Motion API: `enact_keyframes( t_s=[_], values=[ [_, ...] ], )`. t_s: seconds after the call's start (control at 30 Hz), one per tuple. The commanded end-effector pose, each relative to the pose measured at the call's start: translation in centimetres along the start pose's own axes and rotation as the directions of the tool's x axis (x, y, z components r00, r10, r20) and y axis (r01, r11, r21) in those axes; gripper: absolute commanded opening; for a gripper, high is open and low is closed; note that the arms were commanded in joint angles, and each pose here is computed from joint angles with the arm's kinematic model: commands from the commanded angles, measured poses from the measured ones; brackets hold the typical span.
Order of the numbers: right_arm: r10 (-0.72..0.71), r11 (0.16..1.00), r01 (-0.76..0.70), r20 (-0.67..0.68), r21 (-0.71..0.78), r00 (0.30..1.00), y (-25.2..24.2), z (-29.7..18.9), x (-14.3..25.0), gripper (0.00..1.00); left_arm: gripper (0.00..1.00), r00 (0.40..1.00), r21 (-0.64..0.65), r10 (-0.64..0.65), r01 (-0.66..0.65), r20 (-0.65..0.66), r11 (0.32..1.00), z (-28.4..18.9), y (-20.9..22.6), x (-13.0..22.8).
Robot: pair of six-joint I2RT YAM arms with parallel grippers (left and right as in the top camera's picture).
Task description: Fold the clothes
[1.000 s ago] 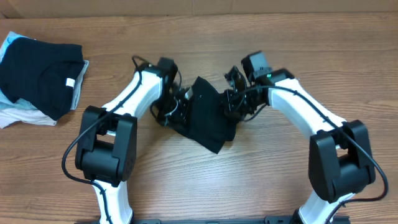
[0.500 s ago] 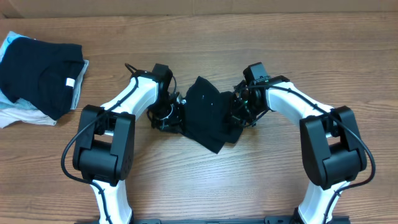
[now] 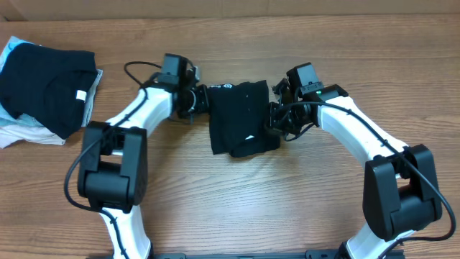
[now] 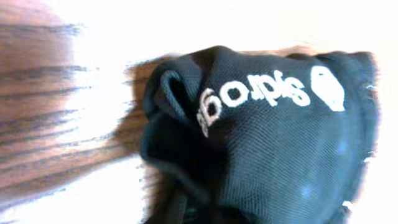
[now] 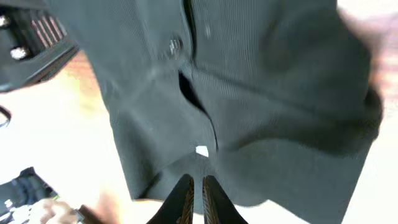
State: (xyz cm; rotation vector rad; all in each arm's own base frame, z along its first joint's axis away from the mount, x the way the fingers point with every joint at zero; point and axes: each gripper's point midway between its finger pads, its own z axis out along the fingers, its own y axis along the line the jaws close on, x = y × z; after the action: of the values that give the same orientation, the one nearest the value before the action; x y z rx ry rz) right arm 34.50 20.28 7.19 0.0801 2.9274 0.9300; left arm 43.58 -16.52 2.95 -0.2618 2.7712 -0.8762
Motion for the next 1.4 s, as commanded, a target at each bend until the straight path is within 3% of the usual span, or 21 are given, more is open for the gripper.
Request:
enact_keyframes(
  t_s=[0.0,0.13,0.23,0.47,0.53,0.63,0.87,1.1,1.2,1.37],
  values=[
    [-0.006,0.999,0.003,0.074,0.042,0.997,0.1,-0.6,-1.6,0.09,0.50,0.991,0.228,0.006,0.024,-0.131,0.973,-1.5,-3.1,1.9],
    [0.087,0.992,-0.096,0.113,0.084,0.990,-1.3,0.3,-2.6,0.11,0.84,0.977,0.148,-0.001,0.033,-0.211,0.988,-1.9,-0.9,4.1],
    [0.147,0.984,-0.156,0.106,0.082,0.983,-2.0,1.7,-2.9,0.12,1.00,0.972,0.026,-0.039,0.046,-0.231,0.999,-1.9,1.4,5.0],
    [0.198,0.979,-0.199,0.029,0.044,0.980,-3.3,5.8,-2.7,0.13,1.00,0.980,0.047,0.034,-0.025,-0.198,0.999,-1.8,1.3,4.2],
    [0.208,0.976,-0.209,0.017,0.057,0.978,-3.9,6.5,-2.5,0.13,0.96,0.971,0.021,-0.009,0.014,-0.238,1.000,-2.2,2.0,5.1],
    [0.219,0.974,-0.220,0.015,0.062,0.976,-4.3,6.4,-2.5,0.14,0.99,0.969,-0.002,-0.033,0.033,-0.246,0.999,-3.2,3.7,5.0],
    [0.221,0.973,-0.221,0.017,0.061,0.975,-4.4,6.3,-2.6,0.16,0.99,0.983,0.316,0.095,-0.041,-0.157,0.948,-5.9,1.9,2.5],
    [0.219,0.974,-0.220,0.019,0.059,0.975,-4.3,6.3,-2.6,0.17,1.00,0.954,0.277,0.261,-0.213,-0.150,0.937,-3.2,0.2,3.8],
    [0.221,0.973,-0.221,0.017,0.061,0.975,-4.4,6.3,-2.6,0.17,1.00,0.960,0.150,0.188,-0.159,-0.206,0.976,-1.1,1.3,4.7],
    [0.222,0.973,-0.223,0.012,0.065,0.975,-4.4,6.3,-2.4,0.17,1.00,0.954,0.126,0.059,-0.022,-0.295,0.992,2.9,1.6,6.7]
  ],
)
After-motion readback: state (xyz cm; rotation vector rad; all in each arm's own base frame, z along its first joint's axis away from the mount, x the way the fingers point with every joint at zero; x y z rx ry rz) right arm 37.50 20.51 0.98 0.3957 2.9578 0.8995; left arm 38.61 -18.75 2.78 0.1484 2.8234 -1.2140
